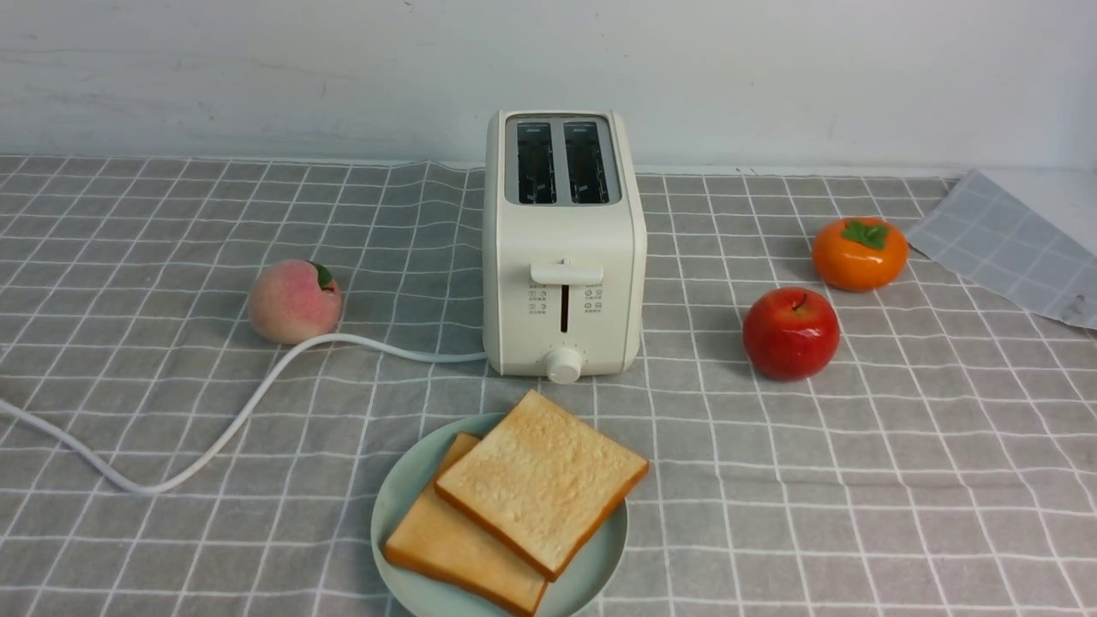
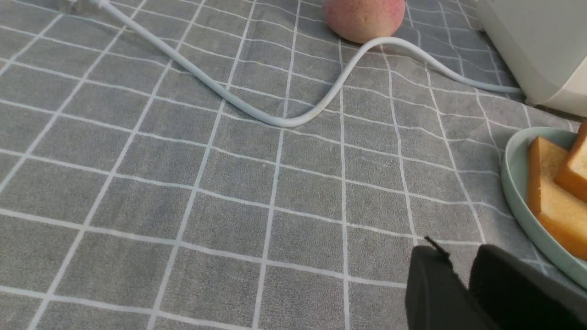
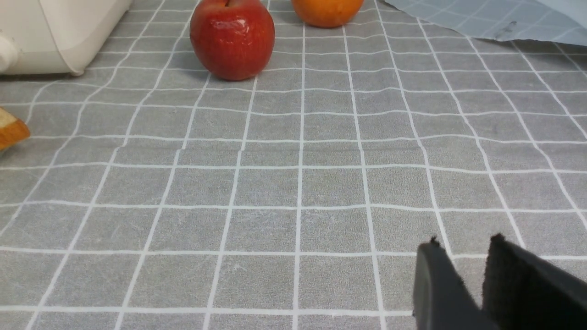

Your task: Take toasted bread from bread machine on grey coffee table place on plate.

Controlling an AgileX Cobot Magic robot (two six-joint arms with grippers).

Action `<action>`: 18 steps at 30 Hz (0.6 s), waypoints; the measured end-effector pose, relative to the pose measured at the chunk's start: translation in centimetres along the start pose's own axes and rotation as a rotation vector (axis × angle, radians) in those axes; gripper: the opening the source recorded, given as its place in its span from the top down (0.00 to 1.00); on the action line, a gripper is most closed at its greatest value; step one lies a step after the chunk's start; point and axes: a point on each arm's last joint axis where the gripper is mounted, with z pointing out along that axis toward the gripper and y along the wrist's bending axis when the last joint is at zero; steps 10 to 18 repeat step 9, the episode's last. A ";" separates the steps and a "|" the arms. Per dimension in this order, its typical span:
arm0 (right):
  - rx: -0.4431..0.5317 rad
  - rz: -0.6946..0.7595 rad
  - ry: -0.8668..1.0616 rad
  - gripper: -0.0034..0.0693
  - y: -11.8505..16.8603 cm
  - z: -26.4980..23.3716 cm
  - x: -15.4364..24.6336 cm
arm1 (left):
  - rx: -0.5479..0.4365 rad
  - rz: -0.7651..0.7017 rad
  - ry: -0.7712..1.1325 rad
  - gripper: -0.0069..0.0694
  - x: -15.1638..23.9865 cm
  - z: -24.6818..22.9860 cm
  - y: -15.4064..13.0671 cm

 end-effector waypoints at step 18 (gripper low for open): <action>0.000 0.000 0.000 0.69 0.0 0.0 0.0 | 0.000 0.001 0.000 0.74 0.0 0.0 0.0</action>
